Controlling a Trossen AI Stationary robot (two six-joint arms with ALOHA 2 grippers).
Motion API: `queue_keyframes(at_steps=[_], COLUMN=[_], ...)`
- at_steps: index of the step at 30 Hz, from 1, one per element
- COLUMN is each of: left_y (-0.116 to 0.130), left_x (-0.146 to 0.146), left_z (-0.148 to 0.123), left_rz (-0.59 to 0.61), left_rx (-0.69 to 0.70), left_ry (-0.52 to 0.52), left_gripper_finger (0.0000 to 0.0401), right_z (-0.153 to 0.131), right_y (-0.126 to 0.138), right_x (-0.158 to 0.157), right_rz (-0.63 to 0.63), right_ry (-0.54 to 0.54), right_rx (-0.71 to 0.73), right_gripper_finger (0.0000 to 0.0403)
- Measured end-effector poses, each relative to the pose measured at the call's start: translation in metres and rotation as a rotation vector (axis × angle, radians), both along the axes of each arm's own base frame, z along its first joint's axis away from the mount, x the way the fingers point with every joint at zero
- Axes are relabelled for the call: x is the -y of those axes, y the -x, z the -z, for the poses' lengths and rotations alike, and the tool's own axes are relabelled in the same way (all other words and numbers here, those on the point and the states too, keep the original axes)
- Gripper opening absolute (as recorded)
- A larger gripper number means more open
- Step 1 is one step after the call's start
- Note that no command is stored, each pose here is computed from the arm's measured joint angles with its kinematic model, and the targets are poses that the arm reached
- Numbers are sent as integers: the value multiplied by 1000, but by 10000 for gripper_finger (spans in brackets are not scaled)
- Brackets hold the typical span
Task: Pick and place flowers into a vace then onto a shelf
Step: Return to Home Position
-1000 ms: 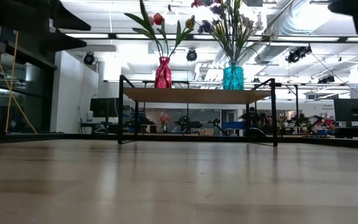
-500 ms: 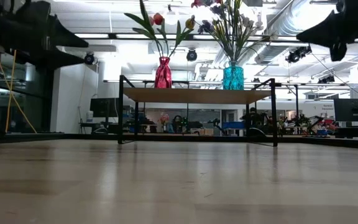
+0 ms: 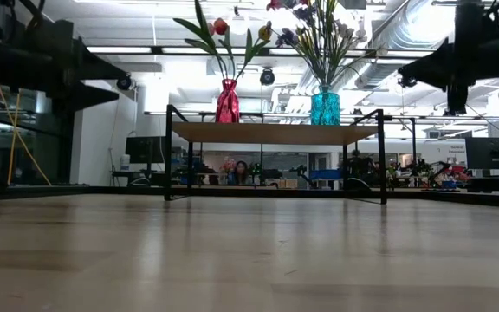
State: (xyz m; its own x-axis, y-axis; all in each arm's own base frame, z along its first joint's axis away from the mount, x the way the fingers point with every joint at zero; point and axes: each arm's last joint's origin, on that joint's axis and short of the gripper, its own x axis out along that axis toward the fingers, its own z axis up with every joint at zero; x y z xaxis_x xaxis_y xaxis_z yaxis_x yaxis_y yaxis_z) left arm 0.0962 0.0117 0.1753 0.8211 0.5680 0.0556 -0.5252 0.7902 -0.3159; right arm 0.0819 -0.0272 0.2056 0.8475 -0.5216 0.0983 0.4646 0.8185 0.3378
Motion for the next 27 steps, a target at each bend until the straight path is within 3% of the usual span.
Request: queue_keyframes(at_steps=[14, 17, 19, 27], left_y=[-1, -2, -4, -10], left_x=[2, 4, 4, -1], left_z=[-5, 2, 8, 24], left_rz=[73, 146, 152, -100], left_rx=[63, 0, -41, -199], left_ry=[3, 9, 76, 95], left_gripper_finger=[347, 347, 347, 347], right_z=[25, 25, 25, 31], right_y=[-11, -11, -10, -9], right_x=[-2, -2, -1, 3], right_rz=[-153, -167, -132, 51], right_ry=[2, 5, -6, -32], right_rx=[52, 56, 59, 8], right_gripper_finger=[0, 0, 0, 0])
